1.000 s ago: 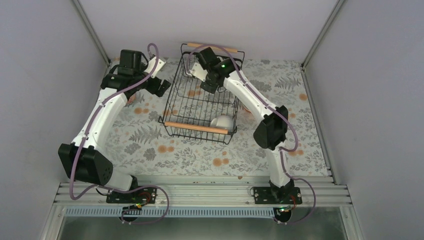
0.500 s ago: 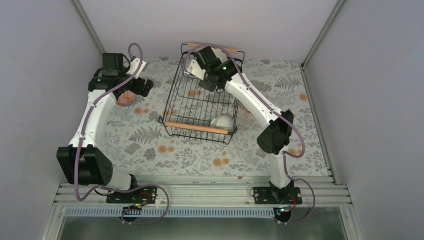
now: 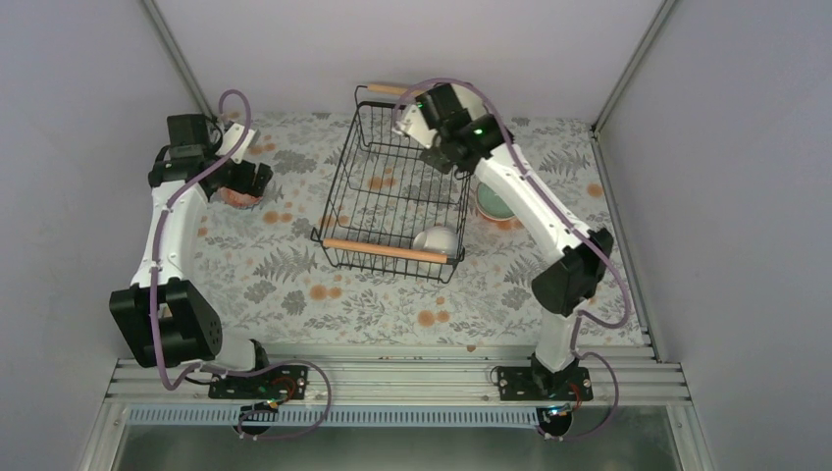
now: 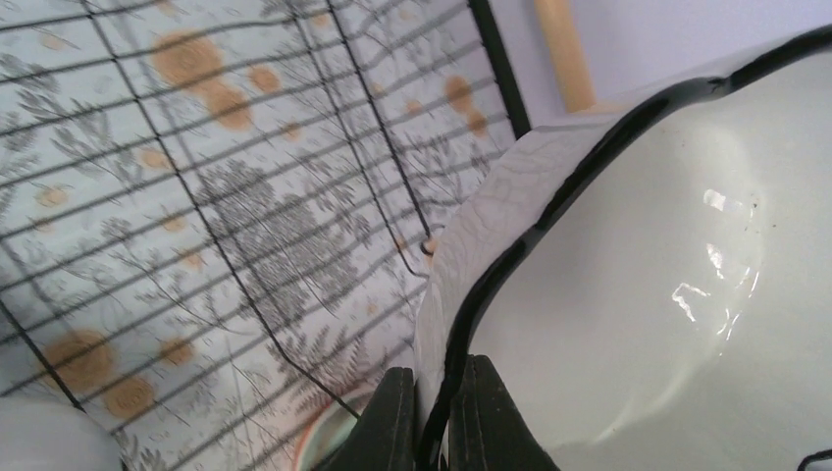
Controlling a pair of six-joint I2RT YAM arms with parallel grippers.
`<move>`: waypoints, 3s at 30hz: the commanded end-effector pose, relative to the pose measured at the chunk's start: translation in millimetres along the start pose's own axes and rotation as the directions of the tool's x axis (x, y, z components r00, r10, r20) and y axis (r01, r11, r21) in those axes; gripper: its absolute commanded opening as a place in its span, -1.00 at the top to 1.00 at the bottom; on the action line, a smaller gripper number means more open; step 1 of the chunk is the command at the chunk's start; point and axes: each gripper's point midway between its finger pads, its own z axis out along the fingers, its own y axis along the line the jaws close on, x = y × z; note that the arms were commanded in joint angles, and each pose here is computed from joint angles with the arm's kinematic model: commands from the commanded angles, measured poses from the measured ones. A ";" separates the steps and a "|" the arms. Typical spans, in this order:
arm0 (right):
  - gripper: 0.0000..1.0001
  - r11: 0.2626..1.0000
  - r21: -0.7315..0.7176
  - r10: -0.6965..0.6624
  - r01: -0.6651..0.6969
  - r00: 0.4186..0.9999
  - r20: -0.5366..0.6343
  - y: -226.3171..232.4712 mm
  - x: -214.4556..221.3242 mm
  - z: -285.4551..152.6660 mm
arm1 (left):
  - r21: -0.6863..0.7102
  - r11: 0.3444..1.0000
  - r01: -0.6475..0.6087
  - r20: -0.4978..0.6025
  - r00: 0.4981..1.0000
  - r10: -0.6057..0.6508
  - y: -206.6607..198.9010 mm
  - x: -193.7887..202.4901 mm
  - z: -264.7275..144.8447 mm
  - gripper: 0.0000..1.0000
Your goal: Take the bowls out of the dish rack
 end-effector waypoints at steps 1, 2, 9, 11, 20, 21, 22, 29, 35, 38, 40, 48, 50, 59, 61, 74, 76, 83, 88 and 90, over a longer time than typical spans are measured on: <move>0.93 0.981 0.147 0.125 -0.131 0.991 0.050 -62.8 26.1 -40.9 | 0.005 1.000 -0.014 0.026 1.000 0.014 9.4 4.3 -4.3 -1.00; 0.93 0.978 0.148 0.144 -0.147 0.989 0.031 -67.3 39.0 -38.9 | 0.004 1.000 -0.009 0.022 1.000 0.009 11.9 7.0 -3.6 -1.00; 0.93 0.954 0.120 0.288 -0.275 0.951 -0.108 -80.0 138.2 -20.1 | 0.016 1.000 0.004 -0.003 1.000 -0.004 17.8 20.8 3.6 -1.00; 0.93 0.953 0.100 0.299 -0.286 0.941 -0.160 -69.3 162.9 -13.2 | 0.012 1.000 0.004 -0.013 1.000 -0.004 19.1 25.8 6.4 -1.00; 0.93 0.944 0.012 0.306 -0.330 0.861 -0.407 -6.7 262.9 13.3 | -0.013 1.000 -0.008 -0.063 0.998 0.008 26.1 45.8 18.5 -1.00; 0.93 0.942 -0.001 0.303 -0.335 0.853 -0.425 0.2 269.1 14.6 | -0.012 1.000 -0.008 -0.063 0.998 0.008 26.3 46.2 18.7 -1.00; 0.93 0.940 -0.017 0.299 -0.342 0.844 -0.444 8.1 275.6 15.7 | -0.011 1.000 -0.009 -0.062 0.998 0.008 26.3 46.3 18.7 -1.00; 0.92 0.924 -0.081 0.278 -0.374 0.801 -0.530 45.4 305.9 20.7 | -0.013 1.000 -0.001 -0.058 0.998 0.000 29.4 42.0 20.1 -1.00; 0.92 0.918 -0.089 0.272 -0.387 0.777 -0.568 61.0 325.5 27.1 | -0.011 1.000 0.009 -0.049 0.999 -0.010 29.9 37.7 18.5 -1.00; 0.92 0.914 -0.090 0.279 -0.396 0.774 -0.569 61.1 328.4 30.2 | -0.021 1.000 0.021 -0.044 0.999 -0.022 31.9 34.5 16.2 -1.00; 0.92 0.912 -0.088 0.287 -0.401 0.777 -0.561 58.5 328.3 33.0 | -0.023 0.999 0.030 -0.038 0.999 -0.031 32.2 32.0 14.0 -1.00; 0.92 0.897 -0.075 0.324 -0.435 0.765 -0.556 50.8 334.0 51.9 | -0.045 0.997 0.065 -0.009 0.998 -0.065 32.4 27.4 5.3 -1.00; 0.92 0.892 -0.083 0.326 -0.444 0.760 -0.562 52.9 336.9 57.2 | -0.054 0.996 0.070 -0.012 0.997 -0.071 32.7 29.7 4.7 -1.00; 0.88 0.873 -0.097 0.345 -0.479 0.745 -0.571 56.4 346.6 77.3 | -0.094 0.994 0.061 -0.045 0.997 -0.066 36.5 41.6 6.2 -1.00; 0.80 0.868 -0.106 0.346 -0.484 0.746 -0.569 57.7 346.0 79.0 | -0.111 0.993 0.049 -0.063 0.996 -0.056 39.0 46.5 8.2 -1.00; 0.11 0.854 -0.093 0.386 -0.512 0.744 -0.546 44.3 334.2 72.0 | -0.130 0.992 0.003 -0.137 0.990 -0.021 43.6 65.9 19.0 -1.00; 0.08 0.850 -0.086 0.408 -0.519 0.754 -0.515 31.4 322.9 60.4 | -0.139 0.990 -0.005 -0.147 0.989 -0.015 44.7 68.7 18.8 -1.00; -0.03 0.849 -0.059 0.472 -0.525 0.803 -0.363 -20.2 268.6 7.9 | -0.145 0.989 -0.012 -0.155 0.988 -0.011 45.3 70.5 17.8 -1.00; -0.04 0.851 -0.197 0.449 -0.486 0.870 -0.206 -27.1 199.3 -26.7 | -0.056 0.998 0.034 -0.106 0.994 -0.040 31.1 52.4 12.7 -1.00; -0.05 0.856 -0.246 0.421 -0.454 0.889 -0.179 -21.5 175.2 -34.7 | -0.041 0.998 0.043 -0.096 0.994 -0.047 28.1 46.9 11.8 -1.00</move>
